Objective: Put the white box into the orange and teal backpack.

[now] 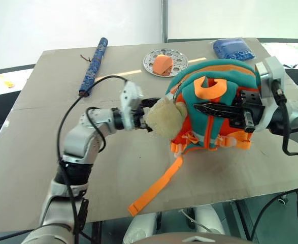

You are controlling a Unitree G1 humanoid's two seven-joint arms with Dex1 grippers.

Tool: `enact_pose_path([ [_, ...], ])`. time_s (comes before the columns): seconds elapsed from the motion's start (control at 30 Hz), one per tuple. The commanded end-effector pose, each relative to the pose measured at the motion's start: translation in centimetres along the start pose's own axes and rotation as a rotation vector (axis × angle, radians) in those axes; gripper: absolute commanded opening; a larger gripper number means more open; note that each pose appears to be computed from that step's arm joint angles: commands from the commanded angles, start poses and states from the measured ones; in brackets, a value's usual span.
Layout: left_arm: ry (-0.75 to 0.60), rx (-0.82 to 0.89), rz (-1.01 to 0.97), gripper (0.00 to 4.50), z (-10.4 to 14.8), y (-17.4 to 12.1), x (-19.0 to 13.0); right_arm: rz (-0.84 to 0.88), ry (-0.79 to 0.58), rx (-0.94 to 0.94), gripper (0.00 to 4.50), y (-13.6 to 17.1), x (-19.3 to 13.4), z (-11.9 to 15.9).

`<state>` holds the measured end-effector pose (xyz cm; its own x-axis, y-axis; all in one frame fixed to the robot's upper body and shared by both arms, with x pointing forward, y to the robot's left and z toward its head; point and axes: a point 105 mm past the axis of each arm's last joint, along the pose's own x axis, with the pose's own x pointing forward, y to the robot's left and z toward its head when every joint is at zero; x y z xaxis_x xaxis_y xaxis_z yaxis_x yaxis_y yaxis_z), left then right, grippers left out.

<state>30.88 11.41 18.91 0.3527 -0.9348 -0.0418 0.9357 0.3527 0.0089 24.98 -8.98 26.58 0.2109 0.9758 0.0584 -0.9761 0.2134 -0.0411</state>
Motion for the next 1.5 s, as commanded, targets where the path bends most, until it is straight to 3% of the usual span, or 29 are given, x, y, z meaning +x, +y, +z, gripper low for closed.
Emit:
enact_pose_path([
  [0.03,-0.096,-0.141,-0.015,4.45,2.6,-0.8,-3.5,-0.043,-0.029,-0.051,0.0,-0.6,-0.2,0.6],
  [0.23,-0.163,-0.407,-0.134,4.45,4.6,-3.6,-6.2,-0.061,-0.038,-0.054,0.0,-1.3,0.3,0.2],
  [0.7,-0.168,-0.443,-0.104,4.45,4.2,-4.6,-2.1,-0.011,-0.09,-0.048,0.0,-0.5,0.6,1.2],
  [0.8,-0.242,-0.461,-0.116,4.45,5.1,-4.2,-2.5,-0.126,-0.252,-0.129,0.0,-2.3,0.3,4.6],
  [0.9,-0.293,-0.466,-0.123,4.45,6.1,-3.9,-2.9,-0.124,-0.263,-0.155,0.0,-2.3,0.2,4.9],
  [0.93,-0.306,-0.46,-0.128,4.45,6.3,-3.9,-2.9,-0.112,-0.341,-0.098,0.0,-2.1,0.0,5.6],
  [1.0,-0.314,-0.454,-0.136,4.45,6.6,-4.0,-2.8,-0.116,-0.294,-0.056,0.0,-1.8,0.2,4.2],
  [1.07,-0.324,-0.449,-0.122,4.45,6.5,-4.0,-2.5,-0.101,-0.152,-0.083,0.0,-1.1,0.7,1.4],
  [1.27,-0.325,-0.455,0.026,4.45,5.0,-1.6,-1.6,-0.069,-0.249,0.02,0.0,-0.4,0.3,2.1],
  [1.37,-0.342,-0.435,0.18,4.45,4.1,1.1,-1.5,-0.071,-0.253,0.025,0.0,-0.3,0.0,2.4],
  [1.5,-0.341,-0.411,0.222,2.59,3.6,2.3,-1.8,-0.075,-0.247,0.025,0.0,-0.3,-0.3,2.5],
])
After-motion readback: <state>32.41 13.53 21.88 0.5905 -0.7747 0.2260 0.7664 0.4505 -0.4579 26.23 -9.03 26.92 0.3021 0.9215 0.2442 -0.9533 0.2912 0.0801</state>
